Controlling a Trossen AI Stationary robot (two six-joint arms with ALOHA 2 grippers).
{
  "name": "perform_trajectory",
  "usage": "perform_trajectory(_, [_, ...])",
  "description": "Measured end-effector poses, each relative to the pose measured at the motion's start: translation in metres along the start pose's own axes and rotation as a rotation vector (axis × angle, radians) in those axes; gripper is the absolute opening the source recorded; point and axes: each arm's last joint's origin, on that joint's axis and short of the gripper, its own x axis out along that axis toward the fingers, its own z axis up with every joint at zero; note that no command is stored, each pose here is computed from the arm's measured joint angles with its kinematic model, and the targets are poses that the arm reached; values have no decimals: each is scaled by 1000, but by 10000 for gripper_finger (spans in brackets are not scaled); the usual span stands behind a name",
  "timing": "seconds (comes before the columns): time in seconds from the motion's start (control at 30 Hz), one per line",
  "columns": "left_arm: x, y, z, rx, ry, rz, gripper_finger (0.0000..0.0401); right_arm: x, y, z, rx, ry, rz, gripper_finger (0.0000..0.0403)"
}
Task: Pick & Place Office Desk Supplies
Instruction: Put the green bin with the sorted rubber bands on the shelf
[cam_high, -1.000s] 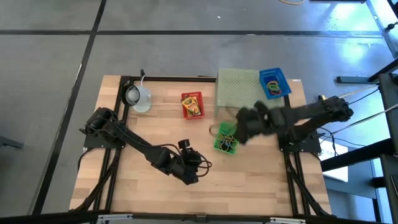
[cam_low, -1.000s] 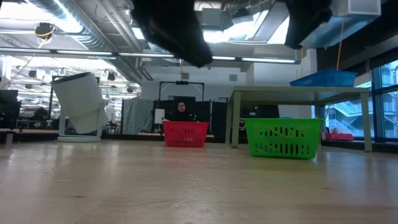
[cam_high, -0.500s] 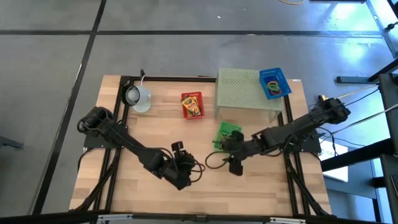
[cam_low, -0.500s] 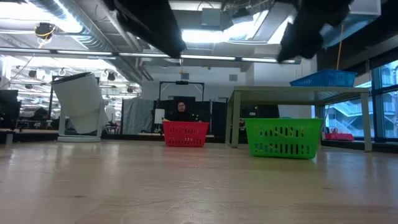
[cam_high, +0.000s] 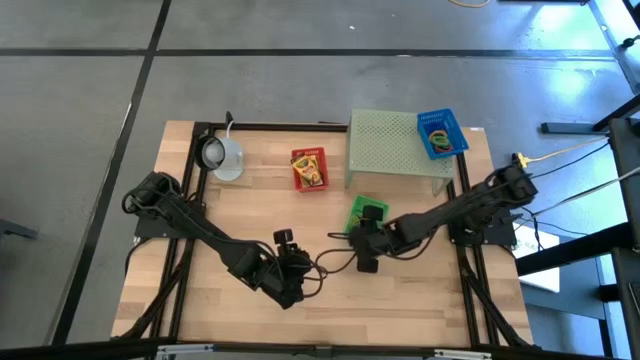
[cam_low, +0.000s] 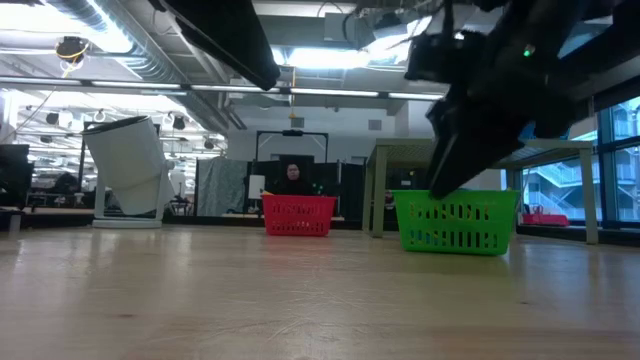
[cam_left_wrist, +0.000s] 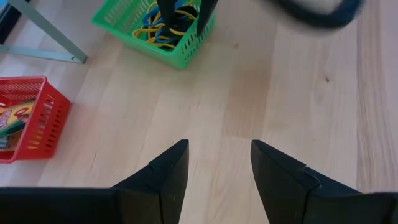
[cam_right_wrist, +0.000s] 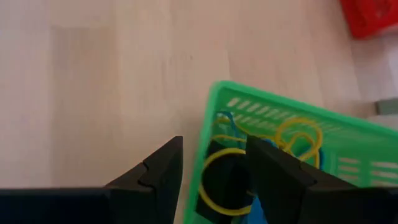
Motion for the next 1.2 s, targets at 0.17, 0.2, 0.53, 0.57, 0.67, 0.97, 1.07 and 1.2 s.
perform_trajectory(0.17, [0, 0, 0, -26, -1, 0, 168, 9, -2, -2, 79, 38, 3, 178])
perform_trajectory(0.2, [0, 0, 0, -35, -1, 0, 168, 10, -2, -2, 96, 45, 17, 178])
perform_trajectory(0.53, [0, 0, 0, -73, -2, 0, 168, 9, -2, -8, 153, 120, 33, 144])
perform_trajectory(0.57, [0, 0, 0, -73, -2, 0, 168, 9, -2, -9, 155, 127, 29, 135])
perform_trajectory(0.67, [0, 0, 0, -73, -2, 0, 168, 9, -3, -10, 155, 137, 25, 108])
perform_trajectory(0.97, [0, 0, 0, -81, -2, 0, 168, 9, -2, -11, 136, 152, 46, 12])
perform_trajectory(1.07, [0, 0, 0, -81, -2, 0, 168, 8, -1, -11, 126, 153, 62, 13])
perform_trajectory(1.2, [-1, -1, 0, -80, -2, -1, 168, -5, 6, -11, 33, 149, 155, 8])
